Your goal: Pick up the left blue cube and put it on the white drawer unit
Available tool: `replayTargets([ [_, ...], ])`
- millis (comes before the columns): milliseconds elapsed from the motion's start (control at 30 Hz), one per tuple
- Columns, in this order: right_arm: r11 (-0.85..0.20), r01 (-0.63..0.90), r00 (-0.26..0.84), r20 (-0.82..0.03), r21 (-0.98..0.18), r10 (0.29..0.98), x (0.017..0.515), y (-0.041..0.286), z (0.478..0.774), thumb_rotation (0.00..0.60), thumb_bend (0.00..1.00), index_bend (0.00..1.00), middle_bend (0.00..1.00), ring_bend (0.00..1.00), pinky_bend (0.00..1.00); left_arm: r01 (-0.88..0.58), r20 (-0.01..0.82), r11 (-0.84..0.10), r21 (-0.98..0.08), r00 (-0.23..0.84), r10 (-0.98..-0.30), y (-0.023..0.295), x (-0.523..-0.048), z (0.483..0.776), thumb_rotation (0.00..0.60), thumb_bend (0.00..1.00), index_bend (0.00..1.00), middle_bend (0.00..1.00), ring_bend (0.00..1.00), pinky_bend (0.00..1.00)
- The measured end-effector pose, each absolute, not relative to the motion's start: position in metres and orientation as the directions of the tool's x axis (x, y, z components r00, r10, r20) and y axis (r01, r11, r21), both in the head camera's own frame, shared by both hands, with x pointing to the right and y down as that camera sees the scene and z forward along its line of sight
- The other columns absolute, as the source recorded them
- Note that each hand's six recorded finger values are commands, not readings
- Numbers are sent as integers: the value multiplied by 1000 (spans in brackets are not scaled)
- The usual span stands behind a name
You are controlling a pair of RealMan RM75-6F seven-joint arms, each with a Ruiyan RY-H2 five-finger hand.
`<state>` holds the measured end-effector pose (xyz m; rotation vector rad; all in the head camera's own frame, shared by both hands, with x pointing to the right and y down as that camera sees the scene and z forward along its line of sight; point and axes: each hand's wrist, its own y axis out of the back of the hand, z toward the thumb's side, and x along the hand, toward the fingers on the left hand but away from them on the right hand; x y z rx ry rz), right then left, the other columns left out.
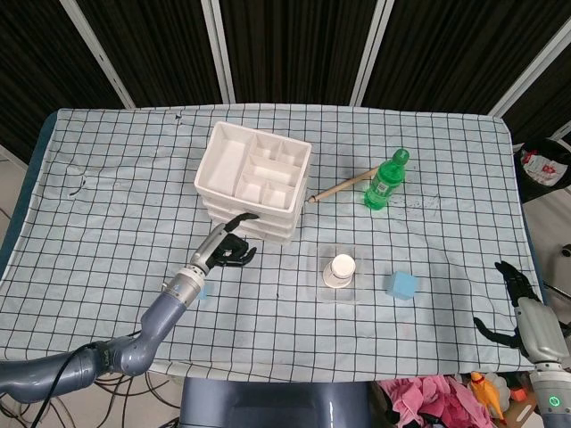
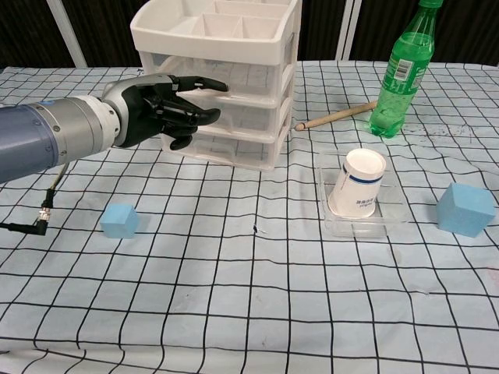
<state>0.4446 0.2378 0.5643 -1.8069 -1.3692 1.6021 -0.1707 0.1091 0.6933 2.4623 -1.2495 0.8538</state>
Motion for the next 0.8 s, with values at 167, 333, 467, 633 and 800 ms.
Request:
replayTargets([
  [167,-464,415,-114,-551,-783,827,444,238,564,600,223,60,5,0,187,-799,601,-601,-39,461,-652,109,-171,693,600,443,162,933,884,816],
  [333,-464,415,-114,-550,-783,827,445,238,564,600,223,60,5,0,187,-798,602,-601,-39,461,-652,109,-171,693,600,442,162,933,884,815],
  [467,-463,414,-114,-550,-784,827,445,238,564,600,224,60,5,0,187,-795,602,-605,-40,464,-650,109,-170,693,600,442,162,933,884,816],
  [633,-463,414,-115,-550,-784,827,445,238,564,600,224,61,5,0,187,-794,600,-607,-41,466,-650,108,-168,692,600,443,162,932,884,815],
  [800,-463,414,-116,-550,-784,827,445,238,564,600,224,60,5,0,187,-796,602,-604,-40,463,-650,108,-169,694,600,442,162,933,884,816],
])
